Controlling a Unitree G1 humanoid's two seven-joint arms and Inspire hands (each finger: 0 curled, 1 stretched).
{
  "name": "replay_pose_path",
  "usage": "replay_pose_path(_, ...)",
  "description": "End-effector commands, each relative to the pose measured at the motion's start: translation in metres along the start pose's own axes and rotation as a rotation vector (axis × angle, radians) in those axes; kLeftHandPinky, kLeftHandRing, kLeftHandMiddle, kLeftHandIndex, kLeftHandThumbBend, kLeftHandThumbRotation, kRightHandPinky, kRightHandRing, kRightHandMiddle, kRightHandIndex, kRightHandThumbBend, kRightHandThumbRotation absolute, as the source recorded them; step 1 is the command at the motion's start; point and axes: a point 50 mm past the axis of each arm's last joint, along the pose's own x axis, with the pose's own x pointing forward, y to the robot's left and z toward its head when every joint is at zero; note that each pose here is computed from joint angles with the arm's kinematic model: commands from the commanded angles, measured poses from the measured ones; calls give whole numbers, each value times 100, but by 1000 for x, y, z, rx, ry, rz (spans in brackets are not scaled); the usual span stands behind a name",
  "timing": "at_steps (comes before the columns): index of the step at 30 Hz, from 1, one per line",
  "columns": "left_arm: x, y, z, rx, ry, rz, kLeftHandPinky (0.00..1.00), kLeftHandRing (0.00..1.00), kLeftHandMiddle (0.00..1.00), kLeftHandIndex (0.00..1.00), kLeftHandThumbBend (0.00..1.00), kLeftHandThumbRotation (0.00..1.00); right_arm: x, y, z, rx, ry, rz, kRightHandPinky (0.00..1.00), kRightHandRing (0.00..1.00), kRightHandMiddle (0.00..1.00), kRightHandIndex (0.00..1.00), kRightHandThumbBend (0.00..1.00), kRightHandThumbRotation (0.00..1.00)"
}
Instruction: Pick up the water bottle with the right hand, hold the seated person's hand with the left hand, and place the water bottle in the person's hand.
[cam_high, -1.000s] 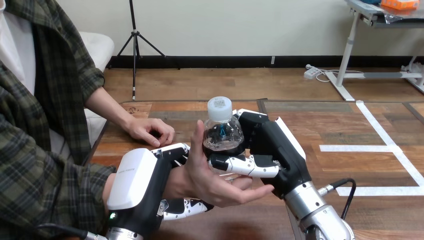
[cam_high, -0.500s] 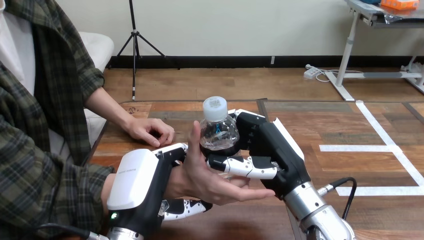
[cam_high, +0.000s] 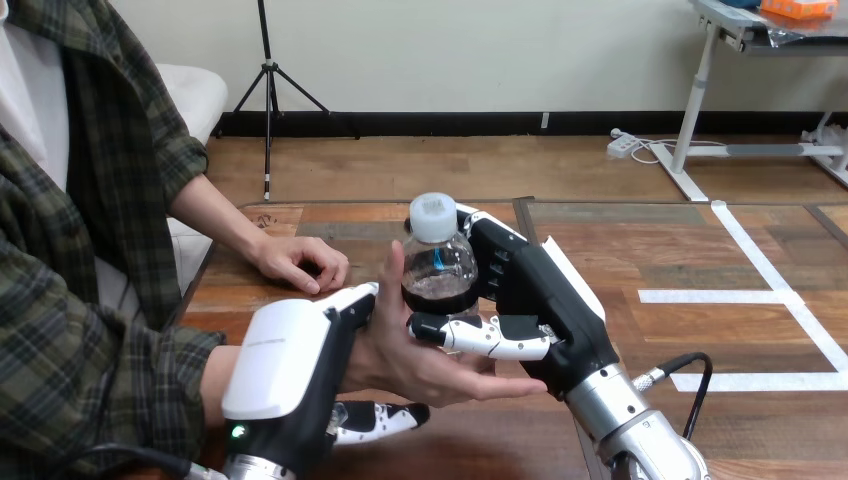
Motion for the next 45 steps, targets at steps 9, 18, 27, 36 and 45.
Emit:
replay_pose_path(9,13,12,11,10,-83,88,51,70,83,88,87,0,17,-5,23,-63,-111,-4,90,94,96,93,80,17)
replay_pose_path(18,12,12,10,15,-84,86,52,71,84,90,87,0,18,-6,23,-66,-115,-9,93,96,97,95,80,19)
replay_pose_path(27,12,12,10,17,-85,82,53,72,85,91,87,0,18,-7,24,-66,-117,-11,95,97,98,95,80,20)
replay_pose_path(36,12,12,10,-2,-104,62,57,77,90,94,86,0,18,-8,24,-72,-116,-10,95,97,98,95,80,21)
replay_pose_path(45,12,13,10,-11,-173,54,62,84,96,99,88,6,17,-8,23,-75,-111,-12,95,96,97,94,81,21)
